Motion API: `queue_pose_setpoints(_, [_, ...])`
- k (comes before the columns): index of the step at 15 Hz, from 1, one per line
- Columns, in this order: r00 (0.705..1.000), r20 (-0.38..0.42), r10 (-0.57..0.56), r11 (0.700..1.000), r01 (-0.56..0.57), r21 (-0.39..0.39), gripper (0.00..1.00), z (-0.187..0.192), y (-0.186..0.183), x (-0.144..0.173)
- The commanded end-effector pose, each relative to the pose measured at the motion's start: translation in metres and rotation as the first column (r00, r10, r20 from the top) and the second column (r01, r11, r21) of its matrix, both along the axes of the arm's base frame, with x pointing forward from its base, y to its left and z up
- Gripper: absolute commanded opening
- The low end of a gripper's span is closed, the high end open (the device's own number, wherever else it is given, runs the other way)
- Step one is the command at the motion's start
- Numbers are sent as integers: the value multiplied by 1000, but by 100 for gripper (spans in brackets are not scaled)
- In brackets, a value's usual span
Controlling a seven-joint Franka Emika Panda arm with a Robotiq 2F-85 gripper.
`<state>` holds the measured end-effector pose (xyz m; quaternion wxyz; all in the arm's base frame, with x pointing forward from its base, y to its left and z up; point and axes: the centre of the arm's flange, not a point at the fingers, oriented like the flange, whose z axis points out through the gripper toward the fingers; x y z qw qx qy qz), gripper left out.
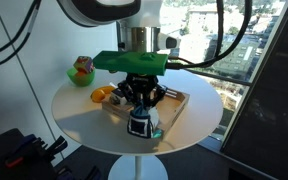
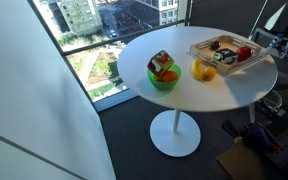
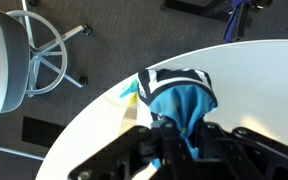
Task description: Put the blue block onto the tray
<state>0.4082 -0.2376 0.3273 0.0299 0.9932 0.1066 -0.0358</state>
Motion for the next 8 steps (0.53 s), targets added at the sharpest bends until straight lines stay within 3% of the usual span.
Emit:
queue_pose_setpoints(1, [999,23,-47,999,47,-14,7,22,-4,20])
queue_pose_setpoints(8, [993,54,-108,994,109,-28,7,32,-9,66])
